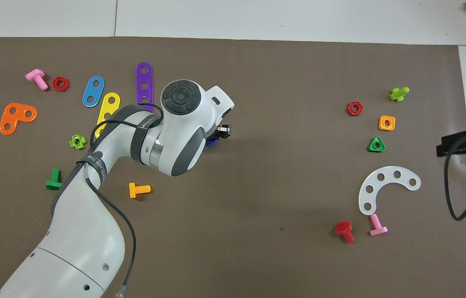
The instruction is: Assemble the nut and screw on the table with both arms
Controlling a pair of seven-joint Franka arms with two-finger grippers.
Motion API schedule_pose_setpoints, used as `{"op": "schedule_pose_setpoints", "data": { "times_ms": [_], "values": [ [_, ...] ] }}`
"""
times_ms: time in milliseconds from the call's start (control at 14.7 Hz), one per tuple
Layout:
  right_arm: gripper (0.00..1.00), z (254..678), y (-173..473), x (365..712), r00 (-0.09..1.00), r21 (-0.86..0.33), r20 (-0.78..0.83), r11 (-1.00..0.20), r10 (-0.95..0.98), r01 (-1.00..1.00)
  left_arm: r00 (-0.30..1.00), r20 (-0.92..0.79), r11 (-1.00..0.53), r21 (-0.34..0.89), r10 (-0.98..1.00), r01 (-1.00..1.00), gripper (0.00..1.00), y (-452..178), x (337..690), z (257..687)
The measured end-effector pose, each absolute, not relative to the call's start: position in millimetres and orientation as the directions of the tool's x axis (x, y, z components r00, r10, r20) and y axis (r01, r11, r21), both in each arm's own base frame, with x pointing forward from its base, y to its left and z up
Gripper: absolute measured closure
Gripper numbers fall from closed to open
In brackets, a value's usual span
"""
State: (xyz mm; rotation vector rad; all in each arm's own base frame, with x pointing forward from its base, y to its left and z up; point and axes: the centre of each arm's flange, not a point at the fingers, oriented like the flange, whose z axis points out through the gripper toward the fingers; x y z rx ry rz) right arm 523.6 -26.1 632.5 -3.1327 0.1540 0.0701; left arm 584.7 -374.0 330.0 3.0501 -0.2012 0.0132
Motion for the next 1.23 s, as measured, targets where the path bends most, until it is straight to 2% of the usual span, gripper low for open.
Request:
{"op": "schedule_pose_setpoints", "data": {
  "times_ms": [272, 408, 613, 681, 885, 1225],
  "values": [
    [0.0, 632, -26, 523, 0.994, -0.002, -0.045, -0.995, -0.098, -0.098, 0.99, 0.026, -0.987, 0.078, -0.137, -0.139, 0.52, -373, 582, 320],
    [0.0, 632, -26, 523, 0.994, -0.002, -0.045, -0.995, -0.1, -0.1, 0.989, 0.029, -0.987, 0.071, -0.143, -0.144, 0.37, -372, 581, 317],
    [0.0, 633, -26, 523, 0.994, -0.002, -0.045, -0.995, -0.1, -0.101, 0.988, 0.039, -0.987, 0.068, -0.146, -0.149, 0.04, -372, 582, 318],
    [0.0, 633, -26, 523, 0.994, -0.002, -0.045, -0.995, -0.1, -0.101, 0.989, 0.042, -0.987, 0.069, -0.145, -0.148, 0.0, -372, 583, 319],
    [0.0, 633, -26, 523, 0.994, -0.002, -0.044, -0.995, -0.1, -0.1, 0.993, 0.046, -0.992, 0.061, -0.111, -0.113, 0.0, -354, 603, 340],
    [0.0, 634, -26, 523, 0.994, -0.003, -0.042, -0.995, -0.1, -0.1, 0.995, 0.072, -0.997, 0.047, -0.063, -0.067, 0.0, -195, 683, 380]
  ]
}}
